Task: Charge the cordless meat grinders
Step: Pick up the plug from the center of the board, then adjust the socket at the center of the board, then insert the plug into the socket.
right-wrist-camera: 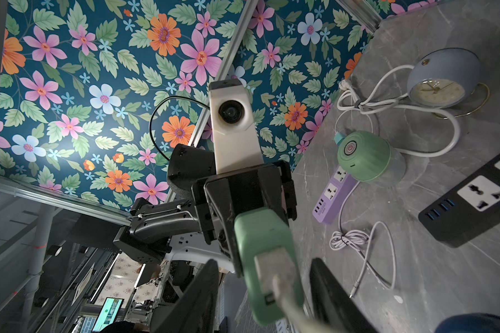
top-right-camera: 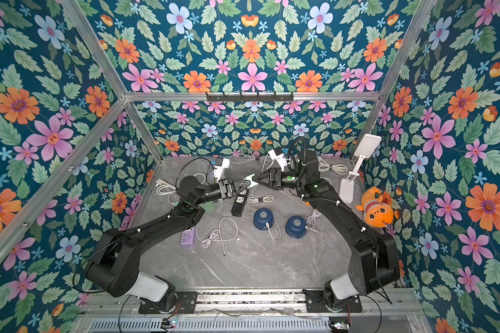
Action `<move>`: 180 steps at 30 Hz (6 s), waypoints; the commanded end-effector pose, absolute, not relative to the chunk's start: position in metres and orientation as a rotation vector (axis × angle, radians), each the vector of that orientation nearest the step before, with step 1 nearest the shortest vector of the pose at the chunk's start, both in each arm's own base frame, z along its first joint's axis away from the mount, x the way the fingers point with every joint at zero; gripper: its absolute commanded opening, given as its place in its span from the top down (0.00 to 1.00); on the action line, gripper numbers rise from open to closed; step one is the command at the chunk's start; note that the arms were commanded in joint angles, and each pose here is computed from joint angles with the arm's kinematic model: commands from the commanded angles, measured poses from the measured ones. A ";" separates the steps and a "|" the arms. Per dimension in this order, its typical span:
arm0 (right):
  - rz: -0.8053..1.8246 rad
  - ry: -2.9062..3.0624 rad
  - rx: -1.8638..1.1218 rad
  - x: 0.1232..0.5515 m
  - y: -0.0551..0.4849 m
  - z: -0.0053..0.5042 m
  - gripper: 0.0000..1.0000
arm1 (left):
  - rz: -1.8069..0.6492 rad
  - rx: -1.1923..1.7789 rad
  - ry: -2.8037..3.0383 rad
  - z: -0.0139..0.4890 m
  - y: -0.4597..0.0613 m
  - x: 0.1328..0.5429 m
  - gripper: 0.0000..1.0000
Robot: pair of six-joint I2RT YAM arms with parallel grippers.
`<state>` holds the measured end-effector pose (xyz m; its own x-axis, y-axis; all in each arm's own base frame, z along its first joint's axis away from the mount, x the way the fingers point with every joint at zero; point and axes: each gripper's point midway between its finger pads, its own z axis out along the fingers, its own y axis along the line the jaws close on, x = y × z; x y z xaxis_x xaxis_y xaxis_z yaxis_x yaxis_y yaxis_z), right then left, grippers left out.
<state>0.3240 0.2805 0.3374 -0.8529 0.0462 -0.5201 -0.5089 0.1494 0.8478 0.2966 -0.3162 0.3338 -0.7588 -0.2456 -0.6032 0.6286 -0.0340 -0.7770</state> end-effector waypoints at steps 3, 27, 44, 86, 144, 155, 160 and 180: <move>1.788 1.926 -0.490 0.323 0.287 0.353 0.55 | -1.885 0.450 1.583 0.348 -0.314 0.287 1.00; 1.552 2.125 -0.332 0.325 0.282 0.324 1.00 | -1.583 0.249 1.784 0.309 -0.290 0.318 0.32; 0.259 2.373 -0.098 0.384 0.202 0.245 1.00 | -0.675 -0.287 2.250 0.124 -0.214 0.359 0.33; 0.336 2.692 -0.112 0.464 0.311 0.113 1.00 | -0.606 -0.293 2.126 0.151 -0.171 0.307 0.31; 0.162 2.741 -0.042 0.464 0.314 0.081 1.00 | -0.576 -0.325 2.127 0.138 -0.140 0.273 0.26; 0.166 2.725 -0.029 0.460 0.314 0.092 1.00 | -0.589 -0.327 2.123 0.140 -0.141 0.274 0.26; 0.129 2.745 -0.027 0.459 0.311 0.081 1.00 | -0.591 -0.325 2.130 0.138 -0.141 0.272 0.26; 0.031 2.815 -0.018 0.435 0.295 0.029 1.00 | -0.552 -0.344 2.118 0.142 -0.132 0.270 0.23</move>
